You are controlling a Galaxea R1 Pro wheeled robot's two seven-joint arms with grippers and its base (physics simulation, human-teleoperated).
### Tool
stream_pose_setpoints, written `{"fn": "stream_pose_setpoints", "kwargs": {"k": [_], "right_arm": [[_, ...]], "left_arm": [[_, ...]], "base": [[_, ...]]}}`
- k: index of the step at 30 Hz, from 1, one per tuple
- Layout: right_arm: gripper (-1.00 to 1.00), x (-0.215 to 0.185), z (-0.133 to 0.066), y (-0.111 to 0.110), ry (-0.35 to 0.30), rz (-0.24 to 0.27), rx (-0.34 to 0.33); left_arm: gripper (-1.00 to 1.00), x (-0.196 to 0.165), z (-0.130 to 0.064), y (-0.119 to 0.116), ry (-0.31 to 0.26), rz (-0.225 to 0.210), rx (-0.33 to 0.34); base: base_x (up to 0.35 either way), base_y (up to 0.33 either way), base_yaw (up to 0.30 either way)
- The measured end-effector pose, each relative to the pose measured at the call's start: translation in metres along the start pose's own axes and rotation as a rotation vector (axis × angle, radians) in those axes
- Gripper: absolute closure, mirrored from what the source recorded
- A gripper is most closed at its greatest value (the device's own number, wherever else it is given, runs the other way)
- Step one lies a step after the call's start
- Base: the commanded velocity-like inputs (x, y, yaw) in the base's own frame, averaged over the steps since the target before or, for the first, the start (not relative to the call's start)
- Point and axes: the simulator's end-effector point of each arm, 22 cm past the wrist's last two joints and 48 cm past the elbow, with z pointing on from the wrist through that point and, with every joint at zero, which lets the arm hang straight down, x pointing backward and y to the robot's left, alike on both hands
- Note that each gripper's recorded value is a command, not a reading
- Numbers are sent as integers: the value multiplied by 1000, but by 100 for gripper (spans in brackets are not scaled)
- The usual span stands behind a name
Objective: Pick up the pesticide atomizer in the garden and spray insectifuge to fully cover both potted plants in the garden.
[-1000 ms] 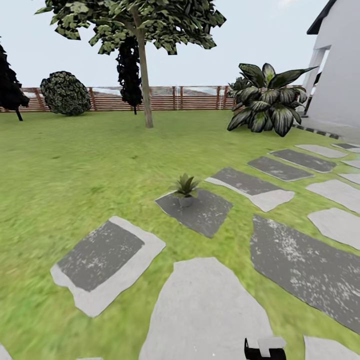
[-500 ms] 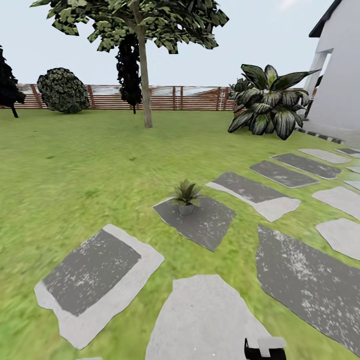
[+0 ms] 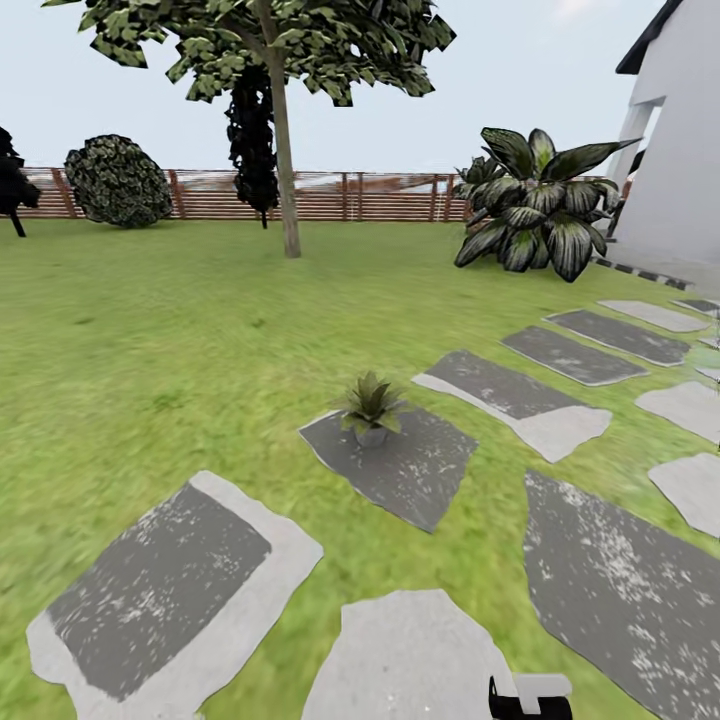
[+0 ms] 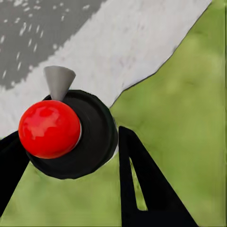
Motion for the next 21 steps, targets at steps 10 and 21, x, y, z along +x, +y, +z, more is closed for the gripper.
{"fn": "stream_pose_setpoints", "kwargs": {"k": [10,21], "right_arm": [[-100,0,1,-5,-1,-4,4],[-100,0,0,-1,-1,-2,0]], "left_arm": [[100,0,0,0,-1,0,0],[100,0,0,0,-1,0,0]], "base": [[339,108,-44],[339,128,0]]}}
